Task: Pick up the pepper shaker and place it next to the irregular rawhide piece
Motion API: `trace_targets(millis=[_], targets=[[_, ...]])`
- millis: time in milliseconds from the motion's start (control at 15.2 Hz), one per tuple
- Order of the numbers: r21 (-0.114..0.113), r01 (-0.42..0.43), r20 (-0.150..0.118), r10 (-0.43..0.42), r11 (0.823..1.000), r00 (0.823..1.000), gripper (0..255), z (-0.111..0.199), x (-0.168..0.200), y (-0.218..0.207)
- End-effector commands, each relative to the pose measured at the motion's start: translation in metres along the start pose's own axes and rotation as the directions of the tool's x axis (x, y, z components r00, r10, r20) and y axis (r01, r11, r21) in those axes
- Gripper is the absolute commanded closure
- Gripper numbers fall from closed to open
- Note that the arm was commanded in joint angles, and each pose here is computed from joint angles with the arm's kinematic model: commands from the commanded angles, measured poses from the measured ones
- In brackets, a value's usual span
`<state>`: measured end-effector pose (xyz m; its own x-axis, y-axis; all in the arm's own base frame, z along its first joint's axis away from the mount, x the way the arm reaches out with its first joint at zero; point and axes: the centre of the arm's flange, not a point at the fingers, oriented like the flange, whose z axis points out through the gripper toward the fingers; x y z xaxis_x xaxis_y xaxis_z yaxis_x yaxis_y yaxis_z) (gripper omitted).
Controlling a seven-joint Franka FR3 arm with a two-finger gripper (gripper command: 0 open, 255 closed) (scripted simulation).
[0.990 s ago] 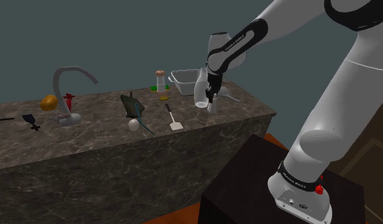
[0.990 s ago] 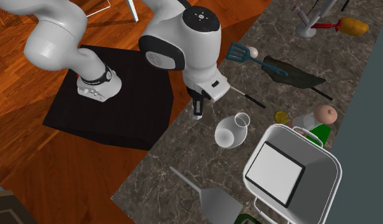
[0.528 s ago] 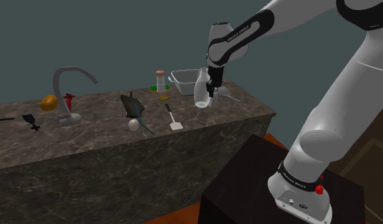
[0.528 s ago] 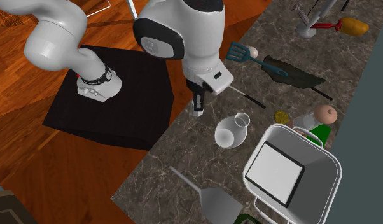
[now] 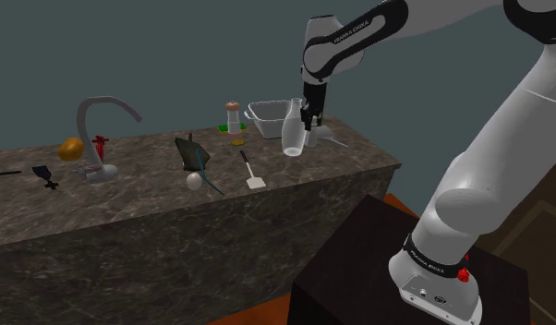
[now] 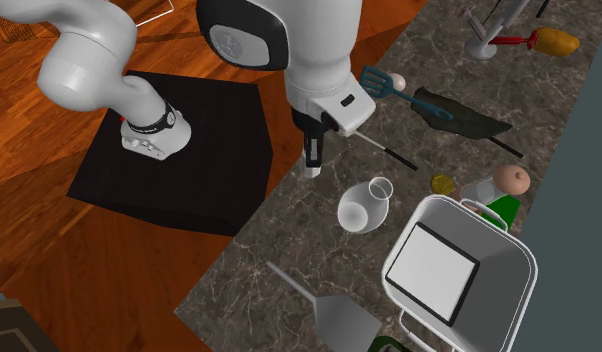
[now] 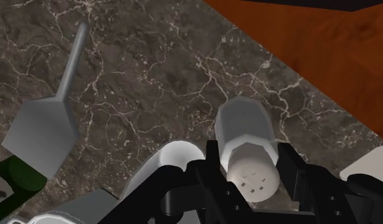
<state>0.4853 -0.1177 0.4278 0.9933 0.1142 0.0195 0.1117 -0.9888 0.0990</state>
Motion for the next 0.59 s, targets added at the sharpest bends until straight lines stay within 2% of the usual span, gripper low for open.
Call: trace_targets(millis=[0, 528], targets=[[0.000, 0.000, 0.000, 0.000, 1.000, 1.000, 255, -0.011, -0.001, 0.000], [0.000, 0.000, 0.000, 0.000, 1.000, 1.000, 255, -0.048, 0.000, 0.004]])
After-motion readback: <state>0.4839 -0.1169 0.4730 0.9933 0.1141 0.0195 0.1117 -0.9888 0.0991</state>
